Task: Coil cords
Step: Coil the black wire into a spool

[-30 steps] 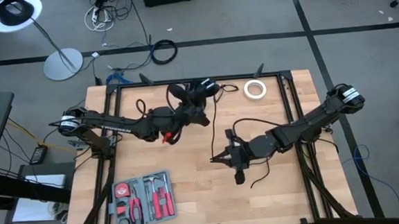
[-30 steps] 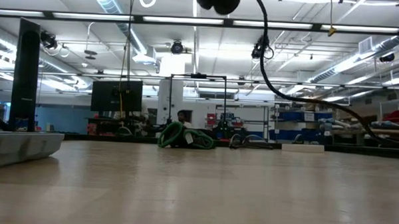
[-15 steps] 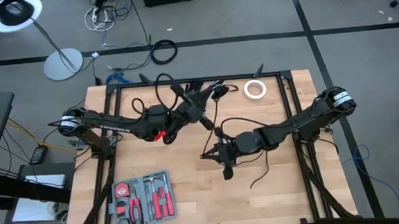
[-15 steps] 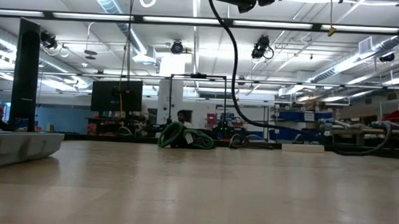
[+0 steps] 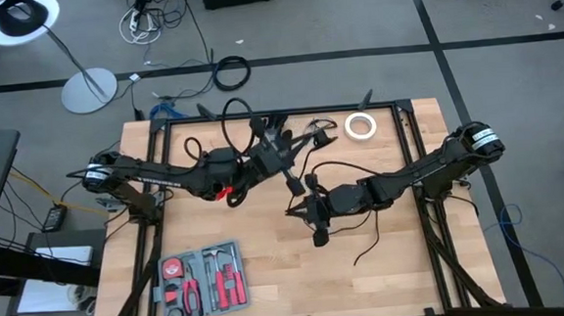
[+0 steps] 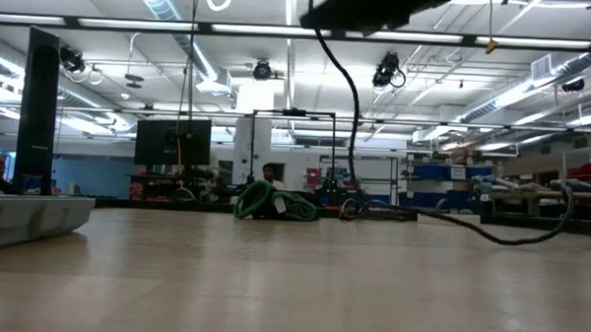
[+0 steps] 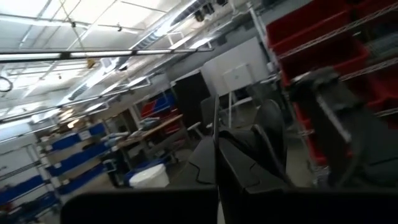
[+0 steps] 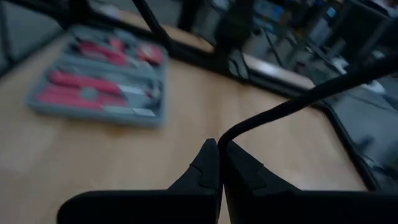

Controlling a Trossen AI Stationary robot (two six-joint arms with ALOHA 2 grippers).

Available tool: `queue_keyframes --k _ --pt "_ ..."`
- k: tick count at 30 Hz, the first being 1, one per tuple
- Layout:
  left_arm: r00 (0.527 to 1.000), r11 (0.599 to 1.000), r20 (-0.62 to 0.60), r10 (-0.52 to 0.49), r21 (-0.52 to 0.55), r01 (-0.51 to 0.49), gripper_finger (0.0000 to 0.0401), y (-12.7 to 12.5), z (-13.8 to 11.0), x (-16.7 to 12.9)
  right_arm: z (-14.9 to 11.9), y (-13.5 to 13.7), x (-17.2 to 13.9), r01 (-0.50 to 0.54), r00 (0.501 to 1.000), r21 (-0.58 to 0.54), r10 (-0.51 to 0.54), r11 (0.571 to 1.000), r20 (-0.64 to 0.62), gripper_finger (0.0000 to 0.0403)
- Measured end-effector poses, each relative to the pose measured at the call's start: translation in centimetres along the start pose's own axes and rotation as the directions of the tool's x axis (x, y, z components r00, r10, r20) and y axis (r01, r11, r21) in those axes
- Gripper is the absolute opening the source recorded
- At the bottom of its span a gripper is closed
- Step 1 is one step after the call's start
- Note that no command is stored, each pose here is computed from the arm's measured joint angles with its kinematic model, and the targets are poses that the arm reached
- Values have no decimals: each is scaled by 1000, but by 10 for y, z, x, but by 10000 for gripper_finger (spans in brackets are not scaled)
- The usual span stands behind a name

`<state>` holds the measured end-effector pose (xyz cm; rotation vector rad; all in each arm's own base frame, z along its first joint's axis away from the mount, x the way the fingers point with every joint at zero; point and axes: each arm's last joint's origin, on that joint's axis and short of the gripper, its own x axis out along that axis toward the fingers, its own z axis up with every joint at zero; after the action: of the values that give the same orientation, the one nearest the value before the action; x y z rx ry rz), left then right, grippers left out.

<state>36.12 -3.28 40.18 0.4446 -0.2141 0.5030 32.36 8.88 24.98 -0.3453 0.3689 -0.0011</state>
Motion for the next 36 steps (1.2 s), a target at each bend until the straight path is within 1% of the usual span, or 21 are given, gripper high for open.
queue_keyframes --k 2,4,8,10,15,18,22,25,29,33,36 --pt "1000 1000 0 -19 11 19 0 -4 5 -2 -5 -3 -1 48 997 -2 -48 999 -64 1" --pt "999 999 -10 -40 20 40 0 -7 9 -4 -12 -8 -4 103 983 3 -101 995 -152 1" --pt "997 997 -60 -55 48 58 0 -10 13 -6 -27 -23 -15 211 925 14 -195 977 -328 1" --pt "995 996 -81 -57 58 62 0 -12 13 -8 -35 -27 -23 252 896 12 -229 968 -380 1" --pt "986 992 -154 -68 97 83 0 -15 11 -12 -55 -36 -54 348 844 22 -303 937 -443 1" --pt "979 991 -183 -91 84 108 0 -18 9 -15 -64 -41 -76 405 822 37 -346 914 -452 1" --pt "960 984 -242 -141 76 164 0 -22 4 -18 -71 -50 -106 486 801 71 -412 871 -435 1" --pt "934 976 -315 -172 78 206 0 -25 -4 -21 -68 -58 -125 542 788 91 -468 835 -400 1" --pt "897 964 -390 -207 74 255 0 -30 -14 -25 -63 -67 -146 627 748 99 -561 773 -354 1" --pt "889 961 -406 -213 78 265 0 -30 -16 -26 -60 -74 -163 685 710 102 -629 721 -316 1" --pt "883 957 -415 -218 85 276 0 -31 -17 -26 -58 -77 -171 705 695 100 -655 702 -297 1"
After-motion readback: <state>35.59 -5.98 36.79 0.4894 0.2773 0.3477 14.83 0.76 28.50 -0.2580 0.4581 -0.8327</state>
